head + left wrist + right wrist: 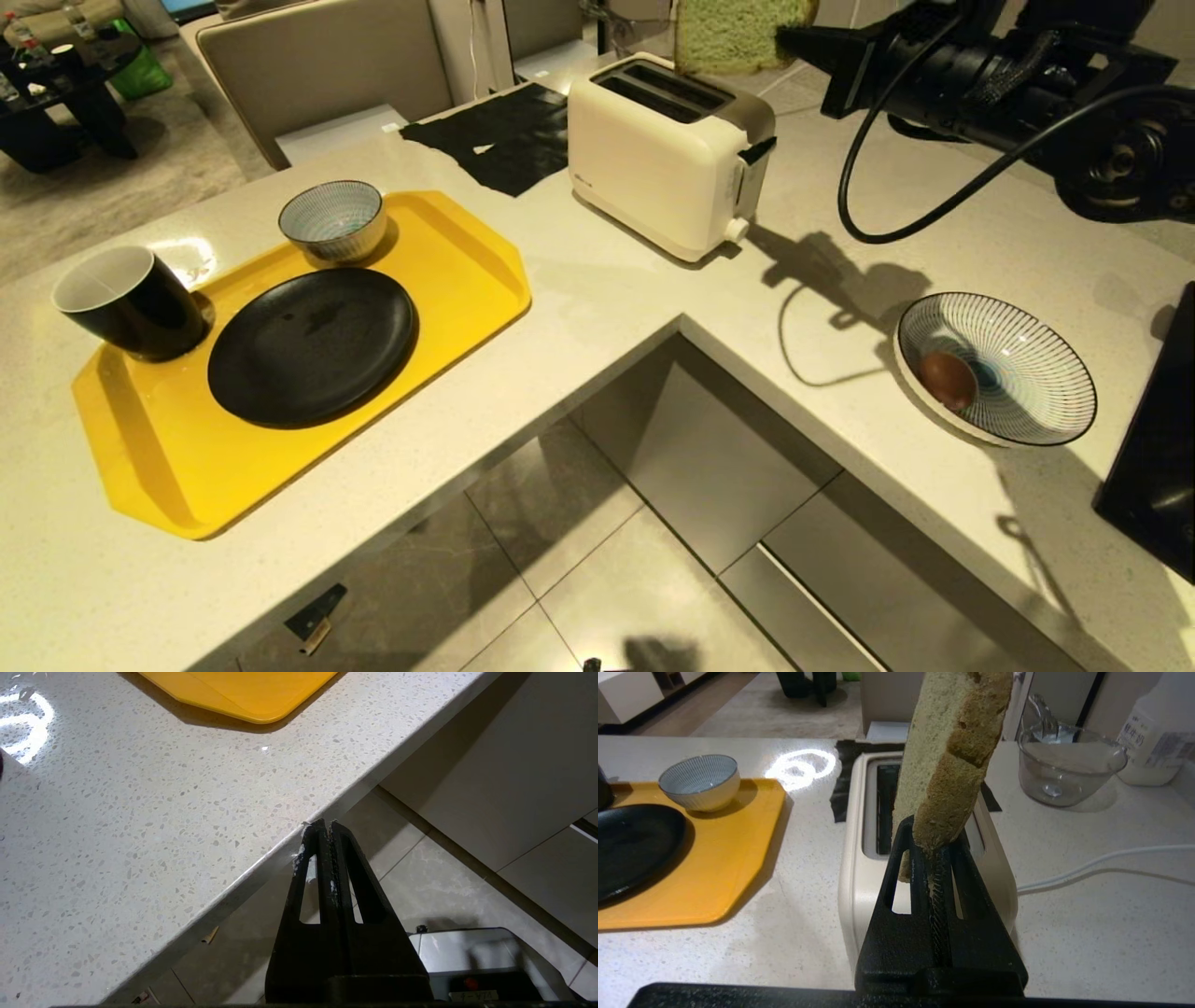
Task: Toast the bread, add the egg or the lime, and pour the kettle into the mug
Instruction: Put the bread slices in the toaster
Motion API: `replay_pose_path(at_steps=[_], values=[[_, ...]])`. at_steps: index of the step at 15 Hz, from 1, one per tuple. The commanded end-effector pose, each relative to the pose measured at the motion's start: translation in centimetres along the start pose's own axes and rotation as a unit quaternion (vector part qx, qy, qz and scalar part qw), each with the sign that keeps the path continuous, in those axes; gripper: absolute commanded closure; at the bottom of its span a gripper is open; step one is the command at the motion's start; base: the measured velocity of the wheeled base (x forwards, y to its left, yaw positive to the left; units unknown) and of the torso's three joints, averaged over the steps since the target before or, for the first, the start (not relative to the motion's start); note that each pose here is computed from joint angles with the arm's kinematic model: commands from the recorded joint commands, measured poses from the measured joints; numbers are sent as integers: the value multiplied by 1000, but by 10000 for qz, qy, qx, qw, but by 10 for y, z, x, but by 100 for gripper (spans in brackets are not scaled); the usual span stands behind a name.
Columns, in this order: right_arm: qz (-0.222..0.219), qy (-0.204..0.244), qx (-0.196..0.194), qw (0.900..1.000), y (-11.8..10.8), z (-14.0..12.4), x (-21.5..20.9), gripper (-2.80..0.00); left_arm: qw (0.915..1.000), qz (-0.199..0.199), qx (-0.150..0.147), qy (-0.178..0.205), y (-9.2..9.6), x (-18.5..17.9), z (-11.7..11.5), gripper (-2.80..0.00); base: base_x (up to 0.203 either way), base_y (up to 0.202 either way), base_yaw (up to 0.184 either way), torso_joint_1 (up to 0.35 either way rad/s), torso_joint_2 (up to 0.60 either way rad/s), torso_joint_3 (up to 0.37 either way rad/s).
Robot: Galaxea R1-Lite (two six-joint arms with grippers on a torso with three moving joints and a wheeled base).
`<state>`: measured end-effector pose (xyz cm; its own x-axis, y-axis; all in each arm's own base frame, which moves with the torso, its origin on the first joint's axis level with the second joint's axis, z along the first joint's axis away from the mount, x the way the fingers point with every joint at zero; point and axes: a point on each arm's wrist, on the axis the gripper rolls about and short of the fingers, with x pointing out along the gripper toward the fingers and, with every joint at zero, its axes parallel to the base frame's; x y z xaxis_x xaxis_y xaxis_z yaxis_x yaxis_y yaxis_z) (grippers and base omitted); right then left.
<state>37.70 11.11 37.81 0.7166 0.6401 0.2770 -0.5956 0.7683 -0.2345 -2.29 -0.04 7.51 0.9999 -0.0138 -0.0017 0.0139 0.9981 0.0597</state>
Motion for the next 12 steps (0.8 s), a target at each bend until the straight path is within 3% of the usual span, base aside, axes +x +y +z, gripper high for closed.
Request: replay_pose_path(at_steps=[1, 12], values=[[15, 120, 25, 9999, -3, -14, 5, 0, 10000, 0, 0, 7, 0, 0, 0, 0, 0, 0, 0, 0, 0, 0], [302, 195, -193, 9992, 20, -19, 17, 0, 10000, 0, 0, 7, 0, 0, 0, 0, 0, 0, 0, 0, 3, 0]])
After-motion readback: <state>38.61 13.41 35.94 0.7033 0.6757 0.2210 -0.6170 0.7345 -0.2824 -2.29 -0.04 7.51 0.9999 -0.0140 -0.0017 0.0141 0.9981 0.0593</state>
